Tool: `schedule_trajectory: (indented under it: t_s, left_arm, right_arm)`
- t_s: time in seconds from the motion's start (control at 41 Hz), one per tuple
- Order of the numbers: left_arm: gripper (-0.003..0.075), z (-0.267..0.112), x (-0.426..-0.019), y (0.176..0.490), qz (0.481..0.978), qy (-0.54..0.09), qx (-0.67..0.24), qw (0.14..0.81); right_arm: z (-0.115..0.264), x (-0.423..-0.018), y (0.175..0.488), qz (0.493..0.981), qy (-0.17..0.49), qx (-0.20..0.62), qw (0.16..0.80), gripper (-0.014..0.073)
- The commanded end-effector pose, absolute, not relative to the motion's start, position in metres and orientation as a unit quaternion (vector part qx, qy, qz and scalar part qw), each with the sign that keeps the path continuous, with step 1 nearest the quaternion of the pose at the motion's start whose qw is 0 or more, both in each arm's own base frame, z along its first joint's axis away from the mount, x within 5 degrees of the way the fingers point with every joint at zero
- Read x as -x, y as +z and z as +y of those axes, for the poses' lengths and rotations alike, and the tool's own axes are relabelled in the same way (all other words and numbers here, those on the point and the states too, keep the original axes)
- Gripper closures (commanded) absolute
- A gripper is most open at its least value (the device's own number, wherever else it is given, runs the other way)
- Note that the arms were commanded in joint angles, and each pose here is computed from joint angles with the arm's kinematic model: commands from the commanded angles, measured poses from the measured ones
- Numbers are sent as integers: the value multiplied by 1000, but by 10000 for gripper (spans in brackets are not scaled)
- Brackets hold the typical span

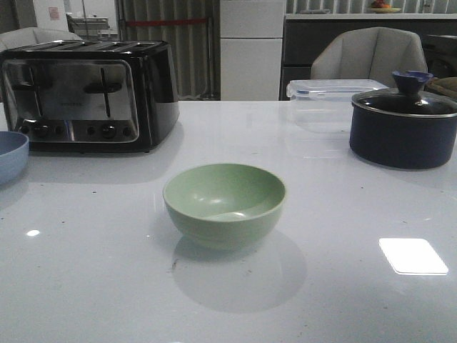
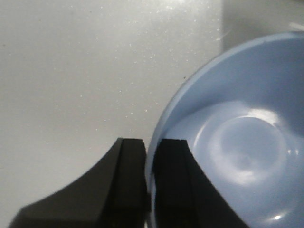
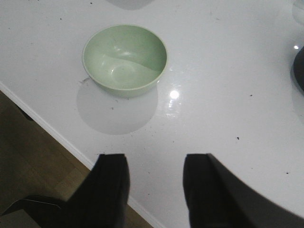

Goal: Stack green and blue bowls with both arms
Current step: 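Lift the blue bowl with the left gripper and carry it over the green bowl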

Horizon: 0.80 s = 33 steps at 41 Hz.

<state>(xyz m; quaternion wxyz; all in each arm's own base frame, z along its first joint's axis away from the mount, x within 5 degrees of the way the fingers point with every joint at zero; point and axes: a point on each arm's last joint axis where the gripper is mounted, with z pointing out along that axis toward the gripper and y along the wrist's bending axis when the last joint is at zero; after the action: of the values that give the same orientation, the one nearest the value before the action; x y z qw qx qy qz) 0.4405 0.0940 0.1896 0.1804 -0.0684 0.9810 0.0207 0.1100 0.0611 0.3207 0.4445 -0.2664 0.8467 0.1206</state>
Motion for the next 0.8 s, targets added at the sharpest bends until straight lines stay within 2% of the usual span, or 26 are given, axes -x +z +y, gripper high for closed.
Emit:
schedule_trajectory:
  t_s: [0.0, 0.244, 0.536, 0.78]
  left_arm:
    - [622, 95, -437, 238, 968, 32, 65, 239]
    - [622, 88, -420, 279, 963, 19, 61, 263]
    - [622, 51, -384, 356, 936, -97, -14, 339]
    - [622, 1, -358, 385, 925, -150, -104, 334]
  right_arm:
    - [62, -114, 335, 825, 124, 257, 489, 195]
    - [62, -114, 335, 825, 124, 257, 489, 195]
    - [62, -114, 335, 825, 124, 257, 489, 195]
    - [62, -114, 335, 825, 124, 257, 489, 195]
